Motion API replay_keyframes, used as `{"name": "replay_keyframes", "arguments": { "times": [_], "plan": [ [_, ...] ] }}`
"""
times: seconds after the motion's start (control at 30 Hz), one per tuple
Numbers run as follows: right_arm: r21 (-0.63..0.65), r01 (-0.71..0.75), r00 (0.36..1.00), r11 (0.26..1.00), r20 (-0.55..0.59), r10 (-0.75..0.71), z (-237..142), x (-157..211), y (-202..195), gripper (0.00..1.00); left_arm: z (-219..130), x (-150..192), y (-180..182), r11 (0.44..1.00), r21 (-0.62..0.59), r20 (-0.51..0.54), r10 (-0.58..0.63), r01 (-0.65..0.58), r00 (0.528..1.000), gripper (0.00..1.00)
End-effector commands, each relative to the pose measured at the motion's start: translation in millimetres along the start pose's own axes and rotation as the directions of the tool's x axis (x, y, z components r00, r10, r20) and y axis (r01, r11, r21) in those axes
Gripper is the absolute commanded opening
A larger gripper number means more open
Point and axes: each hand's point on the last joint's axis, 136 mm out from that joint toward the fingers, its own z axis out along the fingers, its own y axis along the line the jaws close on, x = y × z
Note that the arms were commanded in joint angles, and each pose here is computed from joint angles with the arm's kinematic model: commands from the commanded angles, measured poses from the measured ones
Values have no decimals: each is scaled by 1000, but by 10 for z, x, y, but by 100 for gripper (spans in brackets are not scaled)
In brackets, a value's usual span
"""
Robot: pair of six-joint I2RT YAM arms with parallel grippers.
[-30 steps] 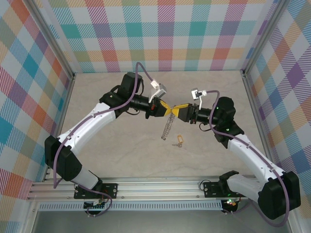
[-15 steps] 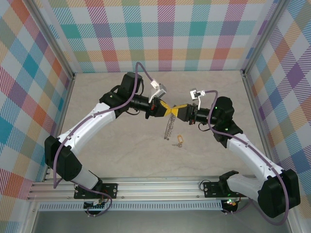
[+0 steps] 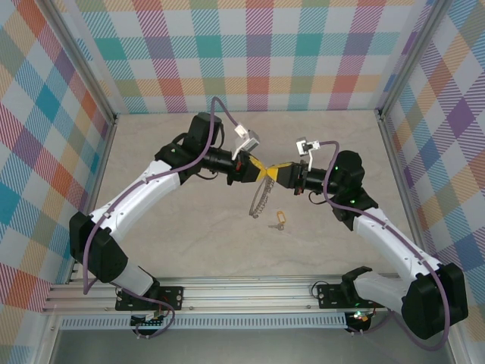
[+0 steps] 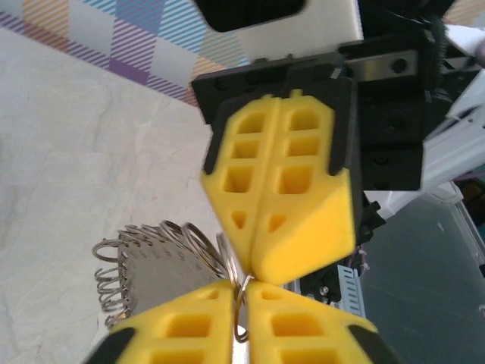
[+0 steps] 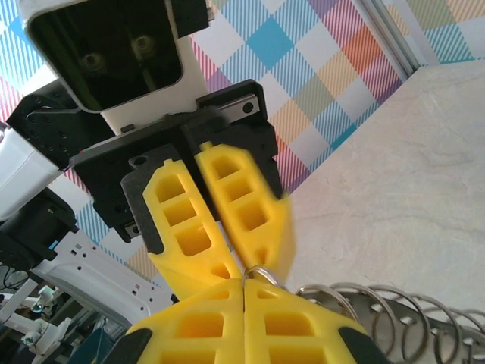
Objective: Put the keys on the keyring
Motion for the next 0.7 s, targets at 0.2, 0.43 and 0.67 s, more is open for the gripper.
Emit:
{"name": "replay_keyframes", "arguments": {
  "times": [0.2,0.43,0.67],
  "plan": [
    [-14,82,997,997,-8,-82,-16,-46,155,0,-497,-194,-10,991,-119,65,72,-64,995,39],
    [-47,103,994,994,-23,-104,-13,-60,229,0,-566,-237,-150,997,-46,93,72,-68,993,39],
    [-72,111,993,991,-32,-114,1,-114,307,0,-398,-145,-163,999,34,66,34,-36,997,32]
  ]
}}
